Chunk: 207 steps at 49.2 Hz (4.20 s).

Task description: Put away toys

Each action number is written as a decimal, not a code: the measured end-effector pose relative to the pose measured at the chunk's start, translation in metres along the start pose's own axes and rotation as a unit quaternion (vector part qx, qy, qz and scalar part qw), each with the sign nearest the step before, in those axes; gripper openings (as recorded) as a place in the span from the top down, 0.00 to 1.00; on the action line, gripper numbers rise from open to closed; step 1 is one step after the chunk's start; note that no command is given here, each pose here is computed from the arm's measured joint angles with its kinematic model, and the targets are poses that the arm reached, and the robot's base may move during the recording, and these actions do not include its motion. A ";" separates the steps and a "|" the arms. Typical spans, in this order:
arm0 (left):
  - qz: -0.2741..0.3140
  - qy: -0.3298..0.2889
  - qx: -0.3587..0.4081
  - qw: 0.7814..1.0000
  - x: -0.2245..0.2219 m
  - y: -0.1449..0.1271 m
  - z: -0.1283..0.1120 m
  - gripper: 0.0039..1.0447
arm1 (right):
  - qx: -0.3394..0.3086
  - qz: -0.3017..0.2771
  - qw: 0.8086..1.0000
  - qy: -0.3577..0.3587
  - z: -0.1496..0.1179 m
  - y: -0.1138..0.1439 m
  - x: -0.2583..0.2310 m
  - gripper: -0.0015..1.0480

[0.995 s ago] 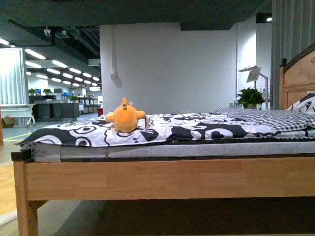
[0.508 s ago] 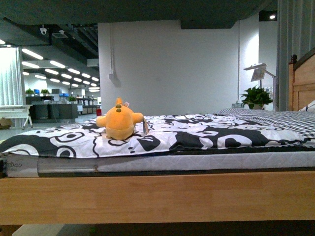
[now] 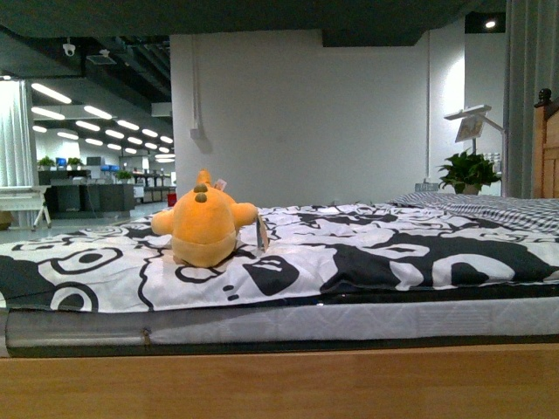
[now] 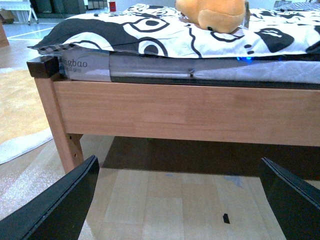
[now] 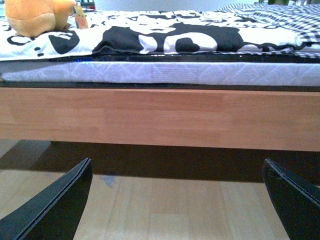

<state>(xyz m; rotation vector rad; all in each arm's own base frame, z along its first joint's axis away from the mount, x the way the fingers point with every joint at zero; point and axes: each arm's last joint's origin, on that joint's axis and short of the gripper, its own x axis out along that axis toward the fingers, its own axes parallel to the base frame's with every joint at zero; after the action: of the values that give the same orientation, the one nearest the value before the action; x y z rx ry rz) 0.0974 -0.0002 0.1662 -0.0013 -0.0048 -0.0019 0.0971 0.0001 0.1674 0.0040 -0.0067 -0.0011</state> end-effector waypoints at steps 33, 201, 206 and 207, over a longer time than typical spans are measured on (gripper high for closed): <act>0.000 0.000 0.000 1.000 0.000 0.000 0.000 0.05 | 0.000 0.001 1.000 0.000 0.000 0.000 0.000 0.00; 0.000 0.000 0.000 1.000 0.000 0.000 0.000 0.05 | 0.117 0.078 0.987 -0.073 0.152 0.000 0.023 0.81; 0.000 0.000 0.000 1.000 0.000 0.000 0.000 0.05 | 0.119 0.067 0.989 -0.063 0.122 0.000 0.008 0.81; 0.000 0.000 0.000 1.000 0.000 0.000 0.000 0.05 | 0.119 0.065 0.989 -0.063 0.118 0.000 0.006 0.81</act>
<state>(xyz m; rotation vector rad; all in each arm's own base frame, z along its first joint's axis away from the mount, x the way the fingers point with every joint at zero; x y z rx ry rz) 0.0974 -0.0002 0.1662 -0.0010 -0.0044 -0.0023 0.1027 -0.0003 0.2852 0.2426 -0.1337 0.1302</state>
